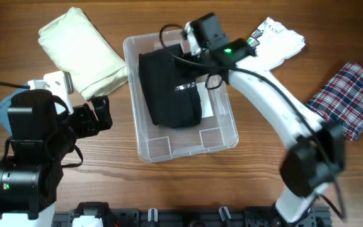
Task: Pack container
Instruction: 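Carry the black garment into the bin and release it, then grasp the white printed shirt with the right gripper and lift it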
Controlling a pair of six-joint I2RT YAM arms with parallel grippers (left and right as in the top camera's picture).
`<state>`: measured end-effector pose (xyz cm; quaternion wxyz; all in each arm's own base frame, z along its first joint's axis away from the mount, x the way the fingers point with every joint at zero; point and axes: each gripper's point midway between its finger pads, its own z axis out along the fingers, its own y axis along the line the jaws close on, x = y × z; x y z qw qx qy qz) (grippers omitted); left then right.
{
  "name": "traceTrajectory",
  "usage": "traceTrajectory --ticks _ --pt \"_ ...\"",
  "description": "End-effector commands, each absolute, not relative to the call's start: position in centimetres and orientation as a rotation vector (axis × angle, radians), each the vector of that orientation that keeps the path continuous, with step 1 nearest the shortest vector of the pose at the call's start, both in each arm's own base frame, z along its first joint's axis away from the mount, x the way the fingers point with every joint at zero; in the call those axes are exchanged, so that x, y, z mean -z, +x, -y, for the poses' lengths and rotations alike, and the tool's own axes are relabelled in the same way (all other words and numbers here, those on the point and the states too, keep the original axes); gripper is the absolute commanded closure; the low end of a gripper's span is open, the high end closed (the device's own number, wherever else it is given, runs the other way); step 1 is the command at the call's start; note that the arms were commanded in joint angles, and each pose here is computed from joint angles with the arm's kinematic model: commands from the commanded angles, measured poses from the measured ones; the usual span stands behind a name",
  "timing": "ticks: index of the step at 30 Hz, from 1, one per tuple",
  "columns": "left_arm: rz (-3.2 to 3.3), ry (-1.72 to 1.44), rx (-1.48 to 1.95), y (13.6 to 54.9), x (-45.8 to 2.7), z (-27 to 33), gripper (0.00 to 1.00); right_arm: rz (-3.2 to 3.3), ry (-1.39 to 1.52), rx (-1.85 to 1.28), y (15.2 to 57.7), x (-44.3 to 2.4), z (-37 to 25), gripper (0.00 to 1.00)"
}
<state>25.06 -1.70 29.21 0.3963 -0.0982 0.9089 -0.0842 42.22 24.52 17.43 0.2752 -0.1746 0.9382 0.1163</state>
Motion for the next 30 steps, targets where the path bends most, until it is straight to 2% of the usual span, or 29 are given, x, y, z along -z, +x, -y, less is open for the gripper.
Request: traceTrajectory --ticks 1,3,5,9,13,18,21,26,30 --pt "-2.290 -0.221 0.211 25.1 -29.8 1.9 0.00 -2.242 -0.269 -0.201 42.6 -29.4 -20.4 0.00" --pt "-2.291 -0.221 0.210 25.1 -29.8 1.9 0.00 -2.183 -0.047 -0.108 42.8 -32.3 -15.6 0.00" --pt "-2.291 -0.221 0.210 25.1 -29.8 1.9 0.00 -2.218 0.174 -0.050 43.7 -31.6 -9.4 0.00" --pt "-2.291 -0.221 0.210 25.1 -29.8 1.9 0.00 -2.455 0.476 -0.208 45.4 -23.4 -0.7 0.00" --pt "-2.292 -0.221 0.210 25.1 -29.8 1.9 0.00 -2.566 0.658 -0.485 47.6 -15.3 4.3 0.00" --pt "-2.302 -0.223 0.209 24.9 -29.6 1.9 0.00 -2.634 0.766 -0.557 48.6 -7.2 8.1 0.00" --pt "-2.323 -0.225 0.207 24.6 -29.2 1.9 0.00 -2.652 0.744 -0.603 49.6 -3.4 8.0 0.00" --pt "-2.337 -0.227 0.205 24.3 -29.0 1.8 0.00 -2.653 0.773 -0.651 50.4 -0.3 7.7 0.00" --pt "-2.338 -0.227 0.205 24.3 -28.9 1.8 0.00 -2.595 0.764 -0.814 52.0 1.3 5.7 0.00"
